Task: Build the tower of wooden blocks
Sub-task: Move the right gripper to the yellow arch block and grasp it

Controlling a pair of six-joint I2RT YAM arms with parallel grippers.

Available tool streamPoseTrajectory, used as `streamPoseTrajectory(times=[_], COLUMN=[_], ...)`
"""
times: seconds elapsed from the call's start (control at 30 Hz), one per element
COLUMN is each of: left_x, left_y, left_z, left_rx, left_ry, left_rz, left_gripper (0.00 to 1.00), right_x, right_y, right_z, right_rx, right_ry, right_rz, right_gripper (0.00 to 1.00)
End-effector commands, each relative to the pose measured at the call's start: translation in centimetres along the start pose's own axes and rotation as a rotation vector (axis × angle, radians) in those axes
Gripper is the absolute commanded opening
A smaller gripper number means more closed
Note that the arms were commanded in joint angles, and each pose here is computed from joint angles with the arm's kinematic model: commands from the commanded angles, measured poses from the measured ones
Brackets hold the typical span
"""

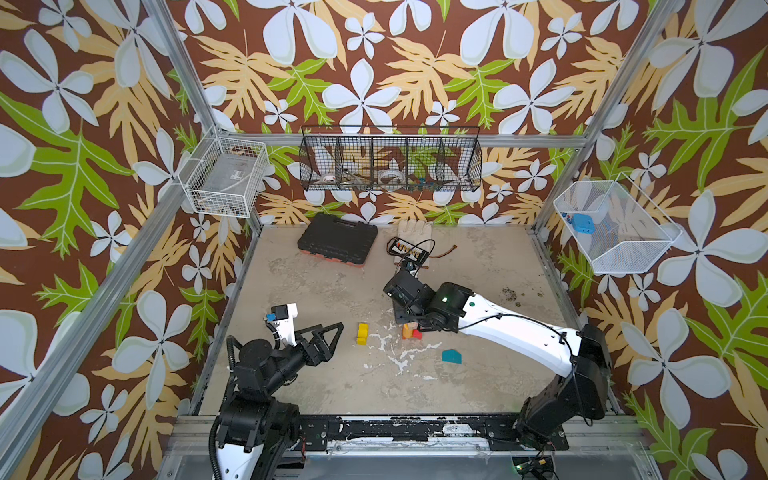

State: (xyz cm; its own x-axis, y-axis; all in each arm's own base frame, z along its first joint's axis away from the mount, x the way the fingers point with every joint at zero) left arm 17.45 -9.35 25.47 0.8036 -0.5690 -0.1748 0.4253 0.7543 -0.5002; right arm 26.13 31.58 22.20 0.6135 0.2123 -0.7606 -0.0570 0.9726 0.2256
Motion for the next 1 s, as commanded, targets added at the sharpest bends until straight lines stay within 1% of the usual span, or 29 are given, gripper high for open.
streamPoseTrajectory(times=[0.0, 0.07, 0.1, 0.17, 0.2, 0.27, 0.33, 0.43, 0.53, 0.6, 0.73, 0.9, 0.97], left_x=[-1.5, -3.0, -3.7, -4.6, -4.8, -5.0, -5.2, -6.0, -6.4, -6.6, -7.0, -7.1, -7.1], left_y=[1.0, 0.7, 0.9, 0.5, 0.2, -0.2, -0.8, -1.5, -1.9, -2.2, -2.4, -2.5, -2.5], left_z=[2.4, 3.7, 4.2, 4.9, 5.2, 5.5, 5.7, 5.8, 5.7, 5.7, 5.8, 5.8, 5.8], left_rx=[0.079, 0.13, 0.128, 0.162, 0.178, 0.196, 0.22, 0.243, 0.255, 0.264, 0.272, 0.273, 0.272], left_ry=[-0.103, -0.173, -0.204, -0.229, -0.224, -0.2, -0.198, -0.229, -0.245, -0.252, -0.267, -0.269, -0.271], left_rz=[0.146, 0.183, 0.215, 0.234, 0.236, 0.24, 0.217, 0.195, 0.179, 0.165, 0.163, 0.161, 0.158], left_gripper=[1.0, 1.0, 1.0, 1.0, 1.0, 1.0, 1.0, 1.0, 1.0, 1.0, 1.0, 1.0, 1.0], right_x=[-0.7, -0.1, 0.4, 1.9, 2.8, 4.2, 5.1, 4.9, 4.2, 4.6, 7.3, 10.2, 11.3], right_y=[2.7, 4.1, 4.9, 6.0, 6.4, 6.8, 7.0, 7.0, 7.2, 7.3, 7.7, 8.4, 8.6], right_z=[-0.3, -1.6, -2.4, -3.8, -4.4, -5.2, -5.7, -5.6, -5.0, -5.1, -6.9, -7.9, -8.4], right_rx=[-0.062, -0.083, -0.093, -0.11, -0.115, -0.122, -0.129, -0.126, -0.123, -0.124, -0.135, -0.146, -0.142], right_ry=[-0.048, -0.023, -0.007, 0.03, 0.047, 0.068, 0.082, 0.075, 0.057, 0.06, 0.111, 0.131, 0.143], right_rz=[0.058, 0.079, 0.097, 0.107, 0.104, 0.084, 0.069, 0.075, 0.098, 0.084, 0.056, -0.004, -0.016], right_gripper=[0.54, 0.56, 0.58, 0.63, 0.65, 0.65, 0.65, 0.65, 0.7, 0.73, 0.76, 0.82, 0.82])
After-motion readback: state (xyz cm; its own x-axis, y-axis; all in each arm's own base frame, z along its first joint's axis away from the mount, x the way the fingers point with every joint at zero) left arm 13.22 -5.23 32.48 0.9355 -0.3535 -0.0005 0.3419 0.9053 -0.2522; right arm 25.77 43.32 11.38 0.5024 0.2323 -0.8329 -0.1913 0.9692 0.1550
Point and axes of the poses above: each gripper's point midway between its finger pads, its own x axis out along the fingers, its own y axis along the line the jaws close on, z = x × y, the point moved 2 cm from there along -x, back along the fingers, and after that the axes turned 15 degrees about x, right-handed, at the moved point
